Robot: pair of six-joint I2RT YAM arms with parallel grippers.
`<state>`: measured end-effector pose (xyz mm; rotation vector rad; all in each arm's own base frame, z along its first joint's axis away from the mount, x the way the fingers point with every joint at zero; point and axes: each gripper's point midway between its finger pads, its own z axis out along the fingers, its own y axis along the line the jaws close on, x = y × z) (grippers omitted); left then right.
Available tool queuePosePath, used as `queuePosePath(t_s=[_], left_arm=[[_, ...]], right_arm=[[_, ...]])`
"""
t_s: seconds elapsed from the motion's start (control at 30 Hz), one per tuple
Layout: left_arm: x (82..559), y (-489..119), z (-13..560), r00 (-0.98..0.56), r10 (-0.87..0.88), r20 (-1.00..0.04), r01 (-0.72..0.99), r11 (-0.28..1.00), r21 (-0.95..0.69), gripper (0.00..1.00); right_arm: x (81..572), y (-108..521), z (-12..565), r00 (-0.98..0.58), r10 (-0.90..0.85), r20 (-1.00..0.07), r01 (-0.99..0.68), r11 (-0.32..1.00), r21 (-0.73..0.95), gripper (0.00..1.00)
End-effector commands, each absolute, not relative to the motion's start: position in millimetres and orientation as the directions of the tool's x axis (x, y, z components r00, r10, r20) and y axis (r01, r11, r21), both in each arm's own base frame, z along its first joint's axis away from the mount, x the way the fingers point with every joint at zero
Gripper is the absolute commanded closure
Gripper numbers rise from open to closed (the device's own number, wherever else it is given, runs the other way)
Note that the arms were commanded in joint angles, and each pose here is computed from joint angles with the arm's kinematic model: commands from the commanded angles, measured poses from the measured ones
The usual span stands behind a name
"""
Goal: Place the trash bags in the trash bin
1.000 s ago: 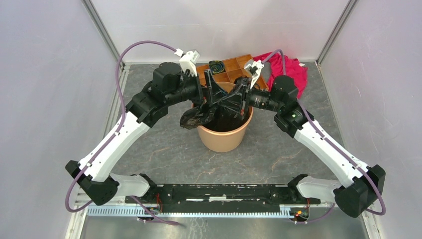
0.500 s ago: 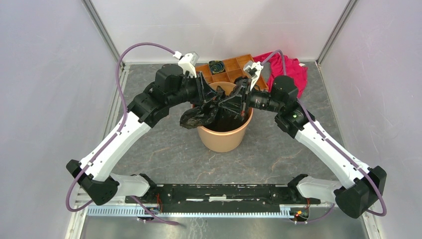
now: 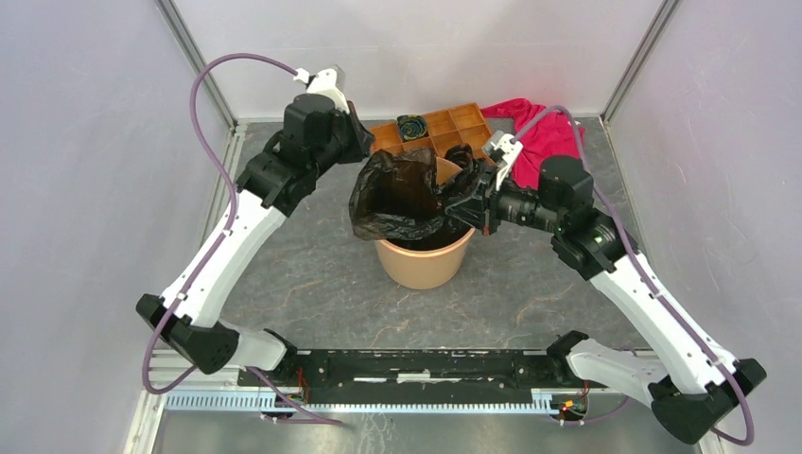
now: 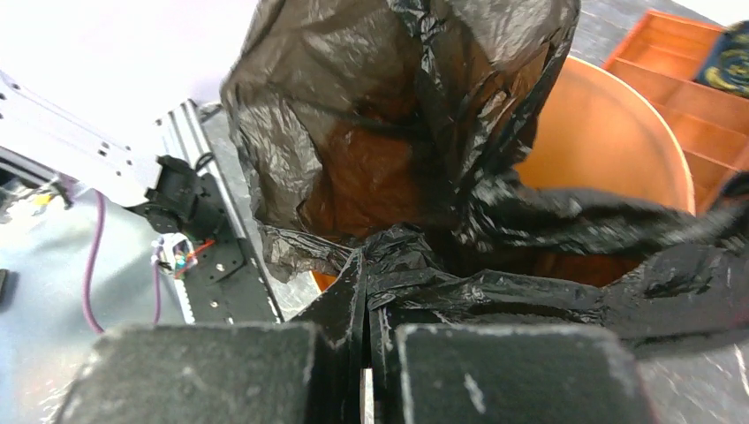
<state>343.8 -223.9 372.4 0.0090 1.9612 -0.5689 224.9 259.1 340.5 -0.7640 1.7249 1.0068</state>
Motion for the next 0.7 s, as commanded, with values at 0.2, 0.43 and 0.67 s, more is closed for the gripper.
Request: queuePosePath(t_s=[0.2,0.43,0.67], left_arm=[[388,-182,358,-0.448,-0.232,-0.863,0.150,0.932,-0.329,0.98],[305,-196,390,-0.410,-0.180,-0.894,0.461,0.805,-0.374,0.06],[241,-229,363,-0.461,-0.037,-0.887,0.619,0.703,-0.351,0.00]], right_arm=[[235,197,301,-0.340,-0.172,-0.925,-0.693,0.710,0.122,1.00],[241,220,326,-0.299,-0.130,-0.945,-0.752,0.643,0.149,1.00],[243,232,337,-0.282,-0.106,-0.954,-0.785,0.597,0.166,1.00]])
